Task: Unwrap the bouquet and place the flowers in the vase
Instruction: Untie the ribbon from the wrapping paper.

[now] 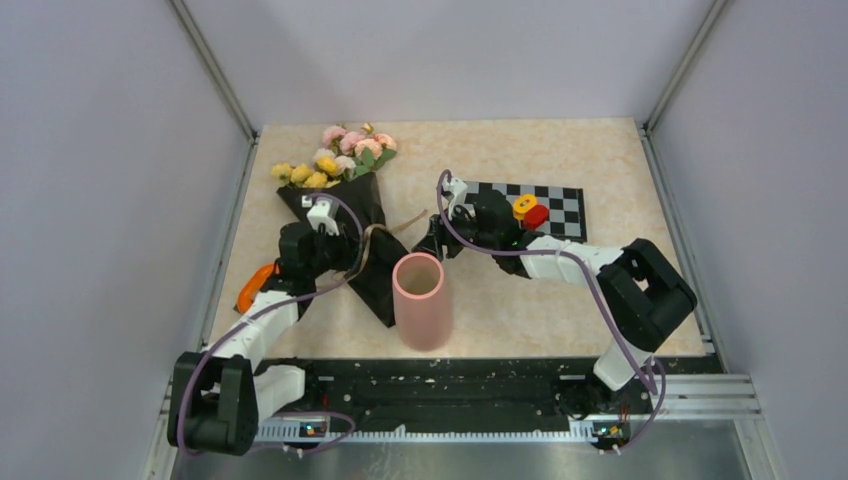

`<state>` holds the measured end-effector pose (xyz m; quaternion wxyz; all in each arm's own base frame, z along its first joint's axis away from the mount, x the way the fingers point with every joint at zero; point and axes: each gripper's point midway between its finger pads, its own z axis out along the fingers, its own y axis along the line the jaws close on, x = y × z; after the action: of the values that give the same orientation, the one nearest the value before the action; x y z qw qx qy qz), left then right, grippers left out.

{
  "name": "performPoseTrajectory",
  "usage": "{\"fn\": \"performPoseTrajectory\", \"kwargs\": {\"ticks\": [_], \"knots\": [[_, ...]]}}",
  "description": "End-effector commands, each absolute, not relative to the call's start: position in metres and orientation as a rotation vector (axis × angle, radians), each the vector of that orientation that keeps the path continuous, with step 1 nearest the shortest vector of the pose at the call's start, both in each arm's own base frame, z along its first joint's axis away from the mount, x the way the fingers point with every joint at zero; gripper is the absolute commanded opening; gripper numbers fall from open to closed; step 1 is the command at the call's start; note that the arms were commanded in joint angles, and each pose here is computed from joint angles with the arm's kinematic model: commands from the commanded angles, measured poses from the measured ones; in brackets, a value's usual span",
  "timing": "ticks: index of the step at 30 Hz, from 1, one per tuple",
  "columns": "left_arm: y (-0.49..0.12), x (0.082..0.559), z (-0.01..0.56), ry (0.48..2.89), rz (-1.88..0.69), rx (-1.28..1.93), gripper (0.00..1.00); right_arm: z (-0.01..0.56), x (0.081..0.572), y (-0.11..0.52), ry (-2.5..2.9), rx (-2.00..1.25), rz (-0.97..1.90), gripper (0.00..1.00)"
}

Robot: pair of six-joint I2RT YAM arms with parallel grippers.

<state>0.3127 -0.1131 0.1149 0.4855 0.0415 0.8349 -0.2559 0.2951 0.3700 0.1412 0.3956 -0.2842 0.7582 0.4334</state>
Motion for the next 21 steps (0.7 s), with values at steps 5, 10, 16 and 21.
{"fn": "performPoseTrajectory", "kwargs": {"ticks": [5, 10, 16, 21], "knots": [[-0.119, 0.323, 0.139, 1.919, -0.696, 0.019, 0.0, 0.169, 0.302, 0.372, 1.833, -0.716, 1.11, 0.56], [-0.084, 0.328, 0.14, 1.907, -0.527, -0.22, 0.0, 0.171, 0.302, 0.369, 1.838, -0.712, 1.087, 0.56], [-0.044, 0.318, 0.134, 1.913, -0.363, -0.43, 0.0, 0.176, 0.303, 0.369, 1.844, -0.702, 1.089, 0.56], [-0.018, 0.31, 0.122, 1.929, -0.324, -0.569, 0.0, 0.189, 0.302, 0.371, 1.839, -0.689, 1.101, 0.56]]}}
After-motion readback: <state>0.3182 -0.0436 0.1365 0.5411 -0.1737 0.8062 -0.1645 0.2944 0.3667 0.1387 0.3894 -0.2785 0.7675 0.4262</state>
